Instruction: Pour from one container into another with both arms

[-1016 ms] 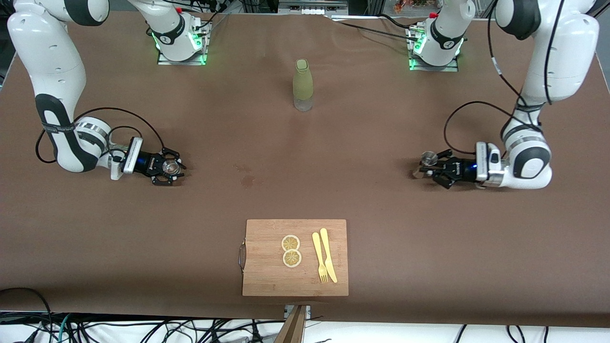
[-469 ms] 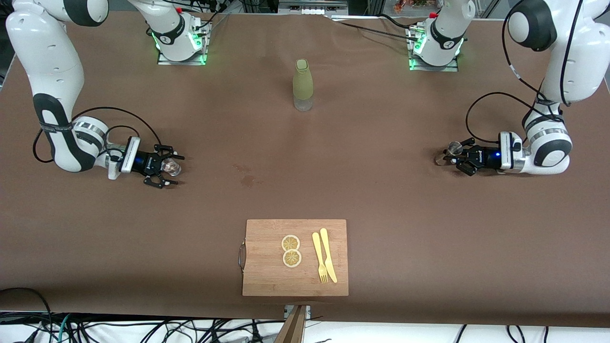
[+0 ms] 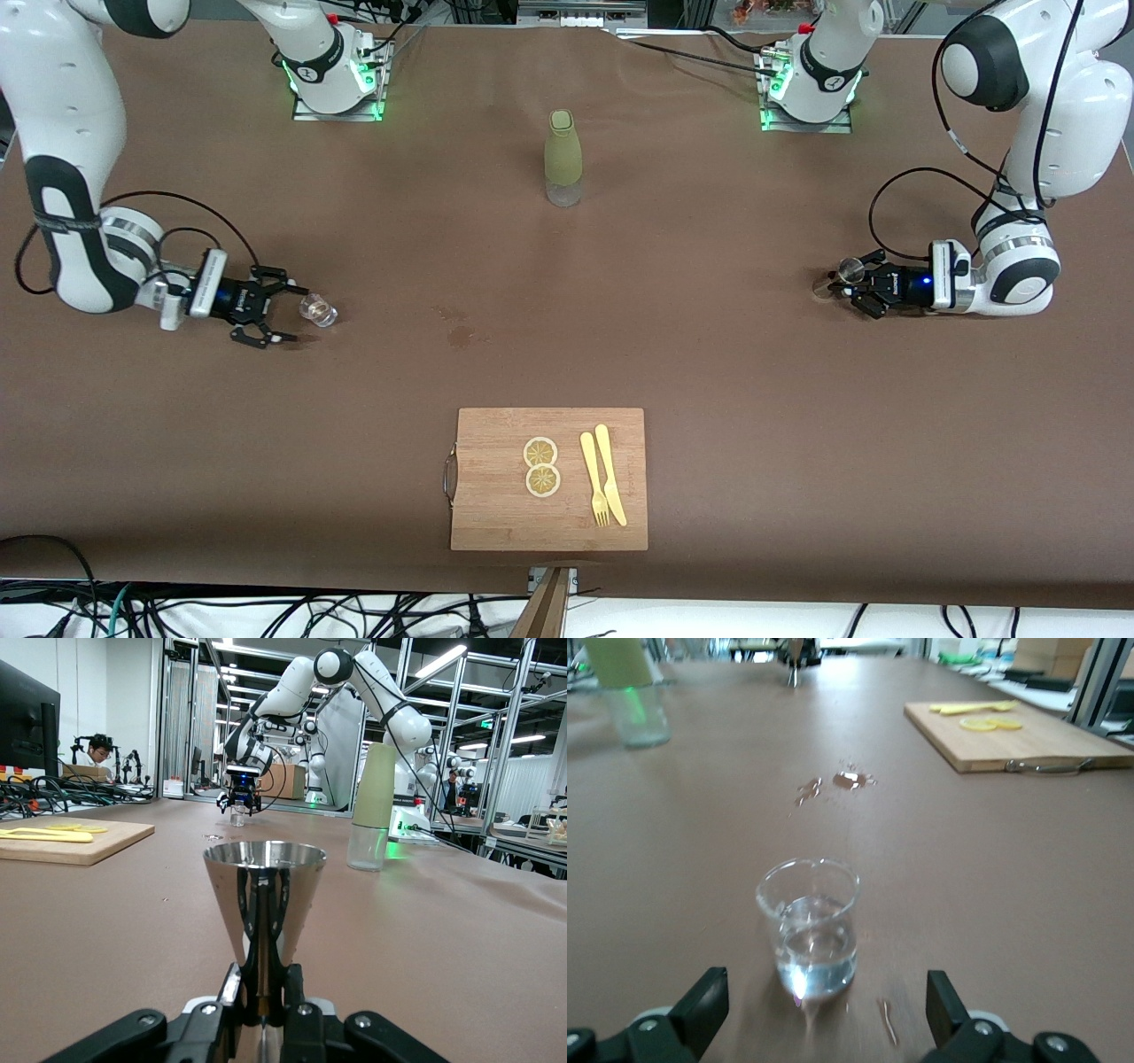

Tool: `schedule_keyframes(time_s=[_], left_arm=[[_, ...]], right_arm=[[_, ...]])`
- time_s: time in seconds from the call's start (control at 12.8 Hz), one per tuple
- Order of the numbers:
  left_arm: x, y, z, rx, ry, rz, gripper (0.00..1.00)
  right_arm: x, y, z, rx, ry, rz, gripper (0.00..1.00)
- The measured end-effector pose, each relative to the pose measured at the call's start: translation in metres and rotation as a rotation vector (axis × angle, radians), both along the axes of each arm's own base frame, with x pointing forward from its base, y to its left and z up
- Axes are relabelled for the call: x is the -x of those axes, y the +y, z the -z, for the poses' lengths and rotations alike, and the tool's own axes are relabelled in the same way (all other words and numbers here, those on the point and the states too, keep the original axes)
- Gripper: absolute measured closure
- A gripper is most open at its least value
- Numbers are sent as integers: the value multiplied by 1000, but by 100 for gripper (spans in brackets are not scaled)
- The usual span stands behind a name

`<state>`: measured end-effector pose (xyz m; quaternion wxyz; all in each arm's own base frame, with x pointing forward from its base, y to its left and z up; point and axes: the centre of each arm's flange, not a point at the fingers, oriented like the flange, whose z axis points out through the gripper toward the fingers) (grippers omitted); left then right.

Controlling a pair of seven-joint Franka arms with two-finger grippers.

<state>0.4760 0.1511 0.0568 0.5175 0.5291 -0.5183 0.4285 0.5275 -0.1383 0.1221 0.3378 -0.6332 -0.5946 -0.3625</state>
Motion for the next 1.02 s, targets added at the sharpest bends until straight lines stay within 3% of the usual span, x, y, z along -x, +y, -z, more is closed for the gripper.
schedule_keyframes(time_s=[0.08,0.16,0.47,0.7,0.86,1.02], left_arm=[[0,0,0,2,0,1,79],[-1,0,1,1,-1,2,72],[-7,8,-1,-18,-1,2,32],[-9,34,-11,-87,38,40,0],[-18,48,-24,-138,73,75,0],[-27,56,-38,-203,190,98,0]], right_arm=[[-1,-10,-18,36,14,-5,1],[0,-20,-35,68,40,-2,1],[3,-37,-96,197,197,54,1],[1,-37,-135,254,311,126,1],[1,-34,-155,303,398,177,1],[0,-31,-167,343,487,251,1]])
